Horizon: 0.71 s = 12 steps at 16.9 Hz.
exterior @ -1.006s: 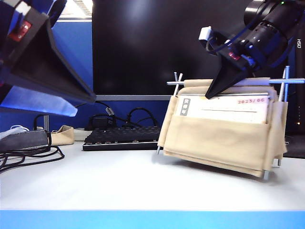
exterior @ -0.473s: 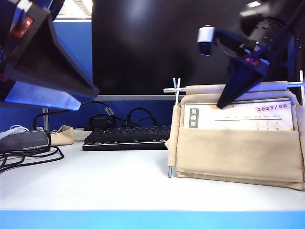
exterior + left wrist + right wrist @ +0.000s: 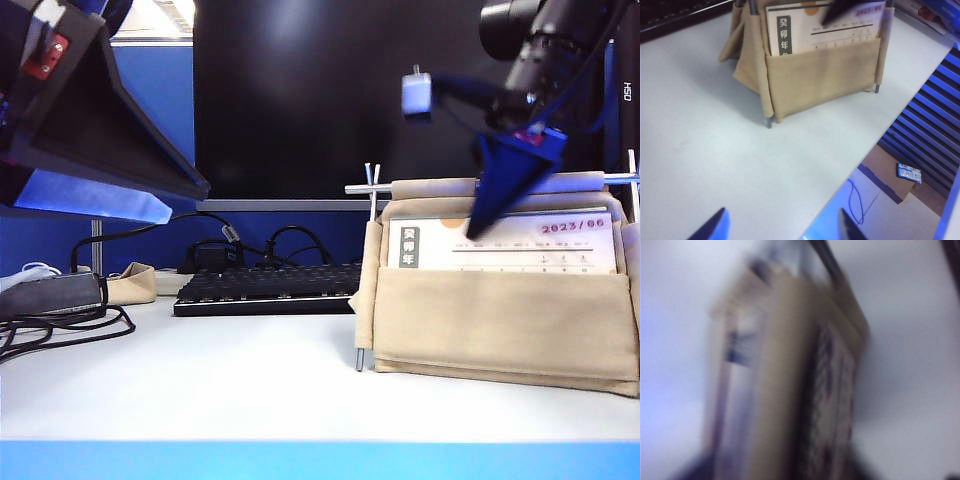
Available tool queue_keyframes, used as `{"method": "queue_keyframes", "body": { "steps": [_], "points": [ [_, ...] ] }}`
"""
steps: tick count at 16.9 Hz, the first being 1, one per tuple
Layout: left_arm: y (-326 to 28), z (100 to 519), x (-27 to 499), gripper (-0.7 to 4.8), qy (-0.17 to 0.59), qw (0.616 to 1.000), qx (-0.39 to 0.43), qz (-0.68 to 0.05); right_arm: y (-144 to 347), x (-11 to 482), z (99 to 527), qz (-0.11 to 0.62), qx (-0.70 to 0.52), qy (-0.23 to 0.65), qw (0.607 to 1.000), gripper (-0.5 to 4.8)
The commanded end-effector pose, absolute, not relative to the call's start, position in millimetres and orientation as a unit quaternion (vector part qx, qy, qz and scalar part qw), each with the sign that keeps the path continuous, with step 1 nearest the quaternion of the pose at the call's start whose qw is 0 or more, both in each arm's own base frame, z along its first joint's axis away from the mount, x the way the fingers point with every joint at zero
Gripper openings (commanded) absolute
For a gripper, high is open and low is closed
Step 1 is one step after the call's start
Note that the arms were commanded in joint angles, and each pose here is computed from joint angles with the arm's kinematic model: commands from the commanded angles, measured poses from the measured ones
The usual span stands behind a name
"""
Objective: Turn one page of the calendar.
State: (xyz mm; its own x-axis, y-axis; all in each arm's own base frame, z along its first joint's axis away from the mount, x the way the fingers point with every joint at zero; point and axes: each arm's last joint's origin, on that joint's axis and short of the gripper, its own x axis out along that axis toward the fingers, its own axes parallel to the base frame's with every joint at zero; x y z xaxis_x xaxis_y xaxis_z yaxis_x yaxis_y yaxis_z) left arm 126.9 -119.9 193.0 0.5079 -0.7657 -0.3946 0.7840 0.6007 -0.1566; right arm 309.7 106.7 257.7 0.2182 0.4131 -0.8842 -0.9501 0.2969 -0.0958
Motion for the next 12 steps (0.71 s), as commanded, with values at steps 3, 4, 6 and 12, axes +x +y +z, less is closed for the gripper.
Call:
{"method": "queue_keyframes", "body": {
  "steps": [3,4,6,12],
  "points": [
    [-120.5,195.5,127.6,2.82,0.205,0.869,0.021,-0.449,106.5,305.4,288.7,0.474,-0.307,0.342,0.751,4.79],
    [-120.5,195.5,127.6,2.82,0.205,0.869,0.022,-0.449,106.1,302.4,296.4,0.474,-0.292,0.329,0.763,4.79],
    [-120.6,196.3,128.0,2.83,0.2,0.872,0.023,-0.447,100.7,293.7,313.9,0.474,-0.268,0.301,0.783,4.79],
    [-117.0,224.7,124.9,1.98,0.124,0.887,0.001,-0.445,76.9,239.5,379.7,0.448,-0.171,0.223,0.849,0.29]
  ]
}}
